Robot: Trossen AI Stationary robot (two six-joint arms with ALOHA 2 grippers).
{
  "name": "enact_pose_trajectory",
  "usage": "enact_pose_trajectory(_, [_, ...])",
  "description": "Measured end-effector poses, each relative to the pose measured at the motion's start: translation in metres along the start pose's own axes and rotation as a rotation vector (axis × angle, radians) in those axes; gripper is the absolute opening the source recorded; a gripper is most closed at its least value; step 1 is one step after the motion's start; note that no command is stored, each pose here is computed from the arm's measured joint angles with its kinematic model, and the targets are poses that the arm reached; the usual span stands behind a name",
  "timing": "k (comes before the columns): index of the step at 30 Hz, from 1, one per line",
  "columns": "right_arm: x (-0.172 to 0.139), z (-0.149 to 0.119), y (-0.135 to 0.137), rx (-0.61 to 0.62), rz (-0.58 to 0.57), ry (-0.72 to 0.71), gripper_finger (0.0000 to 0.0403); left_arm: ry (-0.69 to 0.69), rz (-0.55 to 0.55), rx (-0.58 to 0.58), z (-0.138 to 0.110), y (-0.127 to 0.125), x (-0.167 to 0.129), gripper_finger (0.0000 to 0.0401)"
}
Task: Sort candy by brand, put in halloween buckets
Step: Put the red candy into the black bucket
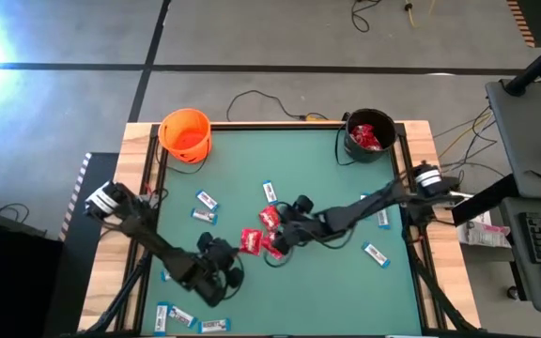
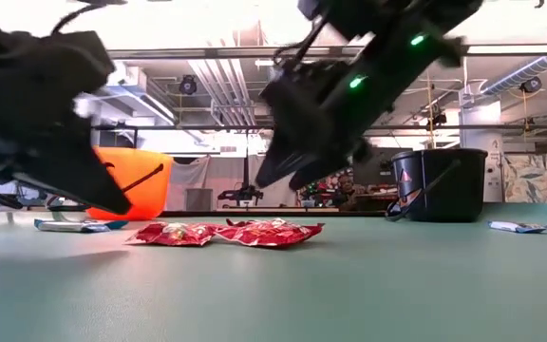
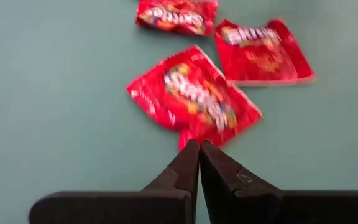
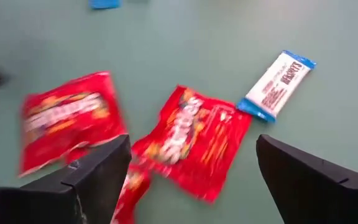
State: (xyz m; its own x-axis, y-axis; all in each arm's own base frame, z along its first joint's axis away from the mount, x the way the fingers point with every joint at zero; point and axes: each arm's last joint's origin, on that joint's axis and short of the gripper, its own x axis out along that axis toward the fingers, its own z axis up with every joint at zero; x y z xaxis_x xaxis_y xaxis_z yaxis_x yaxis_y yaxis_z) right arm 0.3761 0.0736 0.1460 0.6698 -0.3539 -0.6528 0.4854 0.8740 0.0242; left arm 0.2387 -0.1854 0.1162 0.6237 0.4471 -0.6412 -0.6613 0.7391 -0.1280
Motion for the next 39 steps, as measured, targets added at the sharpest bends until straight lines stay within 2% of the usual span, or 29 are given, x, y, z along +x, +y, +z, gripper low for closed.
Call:
enact_pose_trajectory(6, [0.037,-0.001,0.002,0.036,-0.050,0.042,0.0319,-0.036,-0.069,0.078,-0.011,-0.003,-0.027,0.0000])
enact_pose_trajectory(10, [0.053,-0.007,-0.002,0.042,-0.111,0.118,0.0282,-0.126,-0.131,0.110,-0.009,-0.002,-0.052,0.0000])
enact_pose_trajectory(13, [0.058,-0.007,-0.006,0.039,-0.110,0.175,0.0245,-0.158,-0.190,0.140,-0.002,-0.001,-0.072,0.0000])
enact_pose_trajectory(15, [0.059,-0.006,-0.008,0.029,-0.091,0.204,0.0217,-0.121,-0.225,0.173,0.005,-0.001,-0.081,0.0000])
enact_pose_trajectory(18, [0.058,-0.006,-0.010,0.010,-0.071,0.224,0.0168,0.021,-0.276,0.212,0.015,0.003,-0.087,0.0000])
enact_pose_trajectory(21, [0.052,-0.003,-0.012,-0.019,-0.065,0.248,0.0115,0.115,-0.287,0.276,0.025,0.009,-0.088,0.0000])
enact_pose_trajectory(24, [0.038,0.003,-0.014,-0.075,-0.027,0.288,0.0067,0.105,-0.287,0.207,0.032,0.009,-0.090,0.0000])
enact_pose_trajectory(26, [0.021,0.009,-0.019,-0.092,-0.010,0.326,0.0048,0.087,-0.289,0.224,0.033,0.009,-0.090,0.0000])
enact_pose_trajectory(32, [-0.054,0.033,-0.048,-0.114,-0.041,0.275,0.0050,0.023,-0.243,0.256,0.027,0.009,-0.084,0.0000])
enact_pose_trajectory(35, [-0.090,0.039,-0.073,-0.080,-0.117,0.204,0.0059,0.020,-0.221,0.279,0.019,0.007,-0.078,0.0000])
enact_pose_trajectory(39, [-0.132,0.050,-0.116,0.025,-0.228,0.093,0.0049,-0.006,-0.161,0.296,0.012,0.006,-0.065,0.0000])
